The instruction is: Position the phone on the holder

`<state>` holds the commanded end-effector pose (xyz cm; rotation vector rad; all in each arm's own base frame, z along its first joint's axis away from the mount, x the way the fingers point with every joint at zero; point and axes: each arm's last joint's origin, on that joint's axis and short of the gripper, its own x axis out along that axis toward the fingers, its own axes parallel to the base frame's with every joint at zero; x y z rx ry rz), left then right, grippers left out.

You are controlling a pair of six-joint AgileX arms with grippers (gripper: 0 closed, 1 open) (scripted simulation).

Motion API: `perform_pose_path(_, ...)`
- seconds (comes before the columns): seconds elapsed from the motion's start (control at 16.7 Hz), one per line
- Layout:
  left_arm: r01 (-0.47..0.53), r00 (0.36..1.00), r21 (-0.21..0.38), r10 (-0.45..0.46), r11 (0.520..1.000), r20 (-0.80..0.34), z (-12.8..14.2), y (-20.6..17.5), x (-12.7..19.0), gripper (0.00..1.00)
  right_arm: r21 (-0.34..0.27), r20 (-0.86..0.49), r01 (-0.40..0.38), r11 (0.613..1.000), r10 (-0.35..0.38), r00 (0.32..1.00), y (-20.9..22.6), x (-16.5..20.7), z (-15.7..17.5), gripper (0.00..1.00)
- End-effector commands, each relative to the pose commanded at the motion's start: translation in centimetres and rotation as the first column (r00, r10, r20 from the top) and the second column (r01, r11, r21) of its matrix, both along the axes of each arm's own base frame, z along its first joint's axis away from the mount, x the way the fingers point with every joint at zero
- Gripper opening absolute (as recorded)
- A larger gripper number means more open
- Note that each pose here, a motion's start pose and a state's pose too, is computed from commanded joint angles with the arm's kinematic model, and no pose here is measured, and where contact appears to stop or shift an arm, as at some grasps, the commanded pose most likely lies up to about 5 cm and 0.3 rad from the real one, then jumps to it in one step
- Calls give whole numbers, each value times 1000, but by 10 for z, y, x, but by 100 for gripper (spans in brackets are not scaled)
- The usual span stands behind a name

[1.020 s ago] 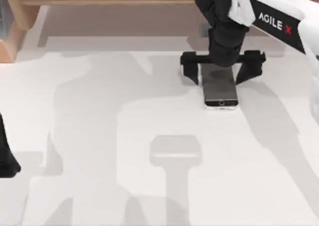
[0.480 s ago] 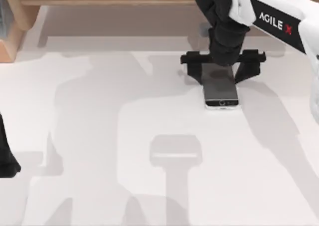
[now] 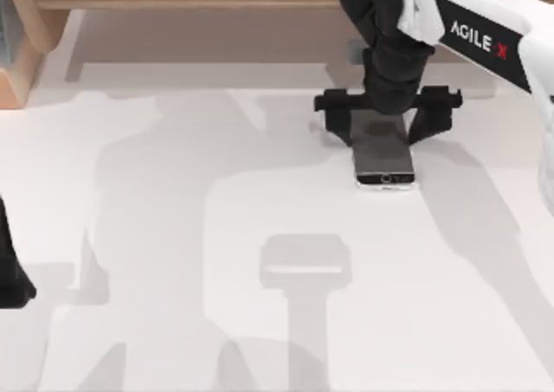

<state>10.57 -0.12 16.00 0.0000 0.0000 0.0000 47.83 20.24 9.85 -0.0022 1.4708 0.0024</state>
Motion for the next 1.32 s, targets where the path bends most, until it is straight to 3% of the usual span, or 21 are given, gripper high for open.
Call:
perform_pose_path(0.06,0,1000,0,0,1000,0,0,0,0,100,0,15,-4,1000,4,1000,1,-3,16,0)
perform_pose_path(0.36,0,1000,0,0,1000,0,0,0,0,100,1,19,-3,1000,3,1000,1,-3,32,0)
perform_pose_path(0.78,0,1000,0,0,1000,0,0,0,0,100,5,19,-5,1000,5,1000,2,-4,38,0)
perform_pose_path(1.08,0,1000,0,0,1000,0,0,0,0,100,73,38,-20,997,17,999,3,-21,77,0)
perform_pose_path(1.32,0,1000,0,0,1000,0,0,0,0,100,169,62,37,985,-48,997,-34,-34,115,0)
